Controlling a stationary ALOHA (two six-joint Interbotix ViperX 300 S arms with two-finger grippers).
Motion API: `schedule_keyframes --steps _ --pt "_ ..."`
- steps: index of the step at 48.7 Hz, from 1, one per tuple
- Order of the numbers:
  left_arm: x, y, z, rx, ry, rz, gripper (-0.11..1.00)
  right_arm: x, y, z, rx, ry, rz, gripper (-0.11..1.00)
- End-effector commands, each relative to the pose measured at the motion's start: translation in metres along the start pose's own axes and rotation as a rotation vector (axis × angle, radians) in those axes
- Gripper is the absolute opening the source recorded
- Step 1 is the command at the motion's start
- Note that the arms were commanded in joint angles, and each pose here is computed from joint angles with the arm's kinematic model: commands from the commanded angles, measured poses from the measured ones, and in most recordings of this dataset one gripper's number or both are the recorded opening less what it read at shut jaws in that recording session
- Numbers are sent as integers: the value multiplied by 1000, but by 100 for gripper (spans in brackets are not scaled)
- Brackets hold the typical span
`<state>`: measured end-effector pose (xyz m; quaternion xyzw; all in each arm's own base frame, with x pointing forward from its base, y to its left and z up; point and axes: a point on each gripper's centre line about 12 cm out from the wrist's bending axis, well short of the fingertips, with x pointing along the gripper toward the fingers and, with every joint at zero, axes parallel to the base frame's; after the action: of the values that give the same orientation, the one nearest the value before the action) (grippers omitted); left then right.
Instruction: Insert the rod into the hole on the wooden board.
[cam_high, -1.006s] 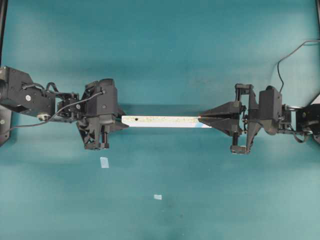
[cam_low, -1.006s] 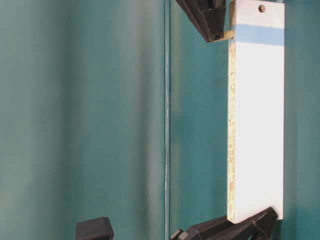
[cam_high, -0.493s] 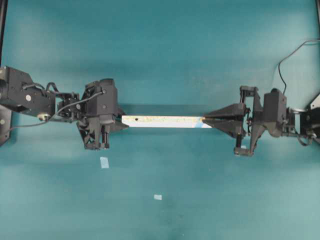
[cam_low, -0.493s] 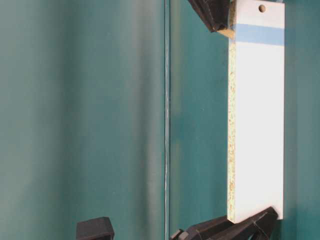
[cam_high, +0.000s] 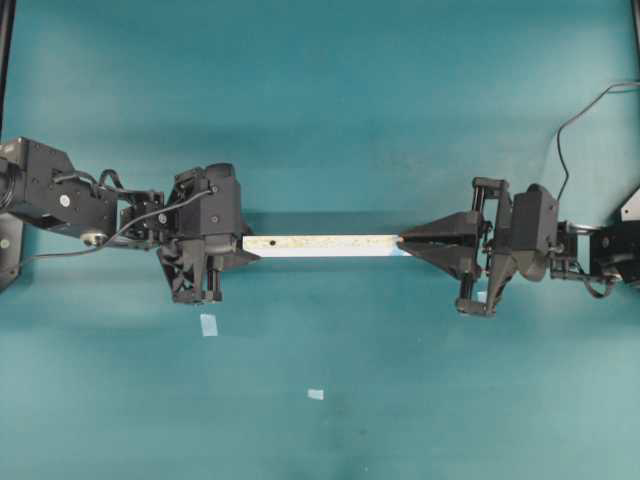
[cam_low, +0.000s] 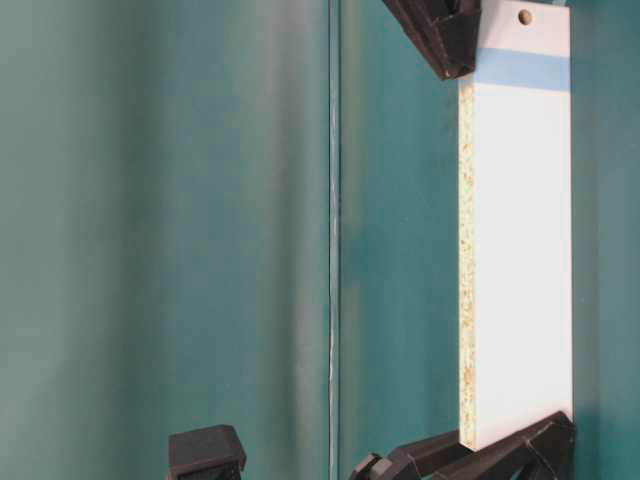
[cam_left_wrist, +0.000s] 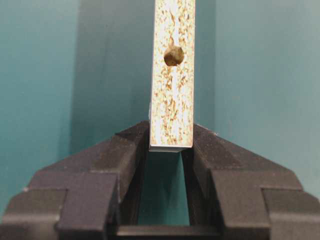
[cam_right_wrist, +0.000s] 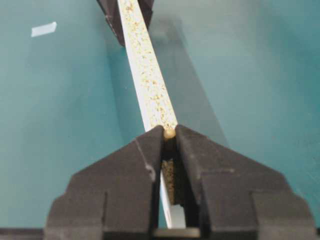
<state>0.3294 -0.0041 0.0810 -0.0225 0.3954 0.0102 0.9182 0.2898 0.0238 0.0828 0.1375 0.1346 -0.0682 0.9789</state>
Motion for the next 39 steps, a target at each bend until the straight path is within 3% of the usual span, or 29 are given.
schedule_keyframes --steps 1,25,34,37,39 --pt "-1 -5 9 1 -27 -10 31 0 2 -3 1 36 2 11" --pt "-2 -5 9 5 -27 -10 33 3 4 -6 33 115 -16 11" --pt "0 -5 10 10 -12 -11 83 1 5 -7 42 168 -24 11" --pt "0 -5 12 11 -15 -11 93 1 5 -5 46 167 -23 11" --pt "0 -5 13 11 -18 -11 93 1 6 -4 48 164 -23 11"
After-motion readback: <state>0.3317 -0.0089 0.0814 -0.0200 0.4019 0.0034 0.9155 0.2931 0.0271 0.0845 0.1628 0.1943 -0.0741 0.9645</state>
